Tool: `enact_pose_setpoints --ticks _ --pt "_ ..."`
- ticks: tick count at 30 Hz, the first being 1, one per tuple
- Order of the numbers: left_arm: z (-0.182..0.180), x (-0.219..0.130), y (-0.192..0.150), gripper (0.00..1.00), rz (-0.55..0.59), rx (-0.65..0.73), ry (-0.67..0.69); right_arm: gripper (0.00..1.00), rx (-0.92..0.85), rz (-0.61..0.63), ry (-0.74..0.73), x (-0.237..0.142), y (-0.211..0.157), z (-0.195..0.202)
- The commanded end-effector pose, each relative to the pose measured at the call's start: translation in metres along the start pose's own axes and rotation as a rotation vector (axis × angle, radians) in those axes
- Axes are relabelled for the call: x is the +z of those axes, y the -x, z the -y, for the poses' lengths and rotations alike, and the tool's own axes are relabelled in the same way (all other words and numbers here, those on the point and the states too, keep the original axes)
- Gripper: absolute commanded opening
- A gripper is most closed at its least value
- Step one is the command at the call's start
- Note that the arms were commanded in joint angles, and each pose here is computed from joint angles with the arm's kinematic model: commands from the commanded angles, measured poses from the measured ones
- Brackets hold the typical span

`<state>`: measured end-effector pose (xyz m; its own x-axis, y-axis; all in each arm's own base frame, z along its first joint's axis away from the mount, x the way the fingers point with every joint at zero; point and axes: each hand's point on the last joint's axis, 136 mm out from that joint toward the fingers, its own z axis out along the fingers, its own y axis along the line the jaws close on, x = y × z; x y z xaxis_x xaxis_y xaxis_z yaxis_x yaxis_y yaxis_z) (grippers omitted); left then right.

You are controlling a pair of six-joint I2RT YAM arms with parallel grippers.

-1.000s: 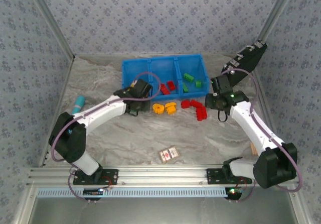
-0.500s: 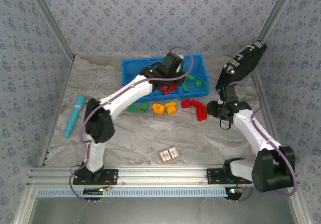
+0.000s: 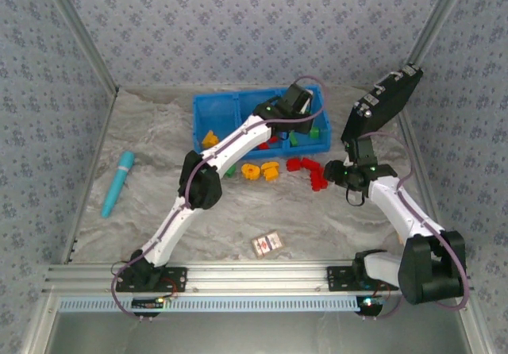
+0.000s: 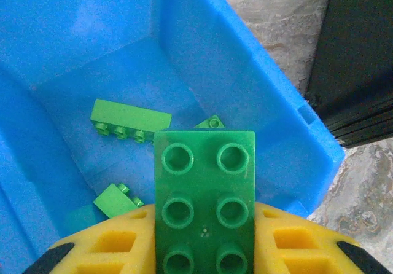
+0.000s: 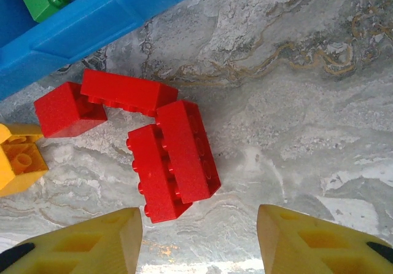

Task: Sort the legos into containers by color
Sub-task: Place the lego in the container.

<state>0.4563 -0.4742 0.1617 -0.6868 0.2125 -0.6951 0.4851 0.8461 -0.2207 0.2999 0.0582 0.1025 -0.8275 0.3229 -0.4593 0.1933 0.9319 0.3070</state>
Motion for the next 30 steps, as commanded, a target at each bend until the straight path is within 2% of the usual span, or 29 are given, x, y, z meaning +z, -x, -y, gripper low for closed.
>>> enact_pose_setpoints --ticks 1,7,12,15,20,25,30 --pt "0.005 0.003 -0.005 0.26 -0.021 0.001 -0.014 0.54 0.010 -0.003 0.005 0.004 0.000 0.001" --pt "0.002 0.011 -0.011 0.30 -0.035 -0.004 -0.011 0.54 0.007 -0.010 0.006 0.008 0.000 0.001" --pt "-0.003 0.012 -0.016 0.47 -0.054 -0.003 0.004 0.54 0.009 -0.013 0.013 0.011 0.001 -0.001" --pt "-0.002 0.005 -0.011 0.52 -0.047 0.001 0.003 0.54 0.004 -0.012 0.012 0.009 0.002 -0.002" --pt "0.004 -0.022 0.015 0.57 0.016 0.030 -0.013 0.54 -0.062 0.008 -0.005 0.004 0.004 -0.009" --pt "0.006 -0.069 0.044 0.59 0.086 0.080 -0.015 0.54 -0.143 0.040 -0.007 -0.005 0.003 -0.031" --pt "-0.009 -0.114 0.046 0.61 0.131 0.174 0.053 0.55 -0.163 0.045 -0.013 -0.004 0.003 -0.041"
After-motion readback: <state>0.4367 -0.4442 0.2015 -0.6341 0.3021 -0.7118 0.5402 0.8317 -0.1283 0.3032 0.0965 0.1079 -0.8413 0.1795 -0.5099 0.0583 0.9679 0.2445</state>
